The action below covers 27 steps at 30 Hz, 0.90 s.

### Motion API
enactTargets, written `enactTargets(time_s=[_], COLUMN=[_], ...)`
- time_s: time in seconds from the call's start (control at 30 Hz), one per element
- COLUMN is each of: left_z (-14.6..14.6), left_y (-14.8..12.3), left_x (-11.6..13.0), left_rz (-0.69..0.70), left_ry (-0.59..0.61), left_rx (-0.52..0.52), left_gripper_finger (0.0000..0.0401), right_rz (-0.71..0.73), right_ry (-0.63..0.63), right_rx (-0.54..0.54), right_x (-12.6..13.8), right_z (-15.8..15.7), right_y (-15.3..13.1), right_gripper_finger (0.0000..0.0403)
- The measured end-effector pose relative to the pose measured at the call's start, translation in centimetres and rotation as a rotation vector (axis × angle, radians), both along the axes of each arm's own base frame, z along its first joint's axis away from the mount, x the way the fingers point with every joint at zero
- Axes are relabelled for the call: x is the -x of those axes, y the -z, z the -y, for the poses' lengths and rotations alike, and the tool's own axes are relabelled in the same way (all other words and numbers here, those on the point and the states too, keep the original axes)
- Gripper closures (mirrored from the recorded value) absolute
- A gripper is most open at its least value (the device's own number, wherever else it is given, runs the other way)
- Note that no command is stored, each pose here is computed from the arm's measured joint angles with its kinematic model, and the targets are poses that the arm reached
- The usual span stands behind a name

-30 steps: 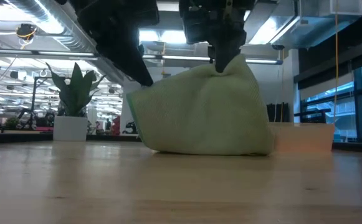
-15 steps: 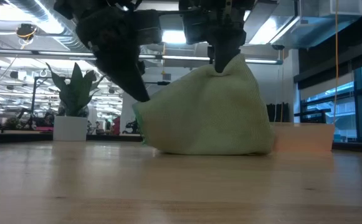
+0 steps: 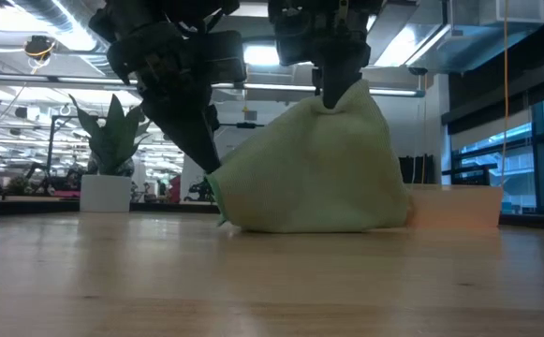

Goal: Roll microfiber towels into tight, uniform cylinder then place into a basket
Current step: Roll the green microfiber towel

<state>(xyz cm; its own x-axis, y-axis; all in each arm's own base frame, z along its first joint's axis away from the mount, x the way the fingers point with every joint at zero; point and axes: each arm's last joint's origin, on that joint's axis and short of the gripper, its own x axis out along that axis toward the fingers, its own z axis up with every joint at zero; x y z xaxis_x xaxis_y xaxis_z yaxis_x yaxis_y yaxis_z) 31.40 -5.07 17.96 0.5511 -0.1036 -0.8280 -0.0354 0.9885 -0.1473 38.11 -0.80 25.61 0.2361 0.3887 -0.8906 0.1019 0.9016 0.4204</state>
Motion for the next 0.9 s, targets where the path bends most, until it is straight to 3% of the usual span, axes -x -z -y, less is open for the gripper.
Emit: enactTargets(time_s=[0.17,0.43,0.67,0.9], left_z=[0.1,0.1,-0.1,0.0], left_y=[0.0,-1.1,-1.2,-1.1], left_x=[0.0,0.5,0.8,0.9], left_rz=[-0.004,-0.007,-0.039,-0.054], left_ry=[0.020,0.080,0.099,0.118], left_rx=[0.025,0.151,0.203,0.221], left_gripper_finger=[0.0400,0.0401,0.0401,0.0401], right_rz=[0.000,-0.014,-0.062,0.033], right_ry=[-0.002,-0.045,-0.089,-0.156], right_rx=[-0.010,-0.128,-0.138,-0.386], right_x=[0.0,0.2,1.0,0.9], right_z=[0.0,-1.0,-2.8,-4.8], right_y=[0.0,0.1,3.7,6.2], right_gripper_finger=[0.0391,0.0391,0.0391,0.0391])
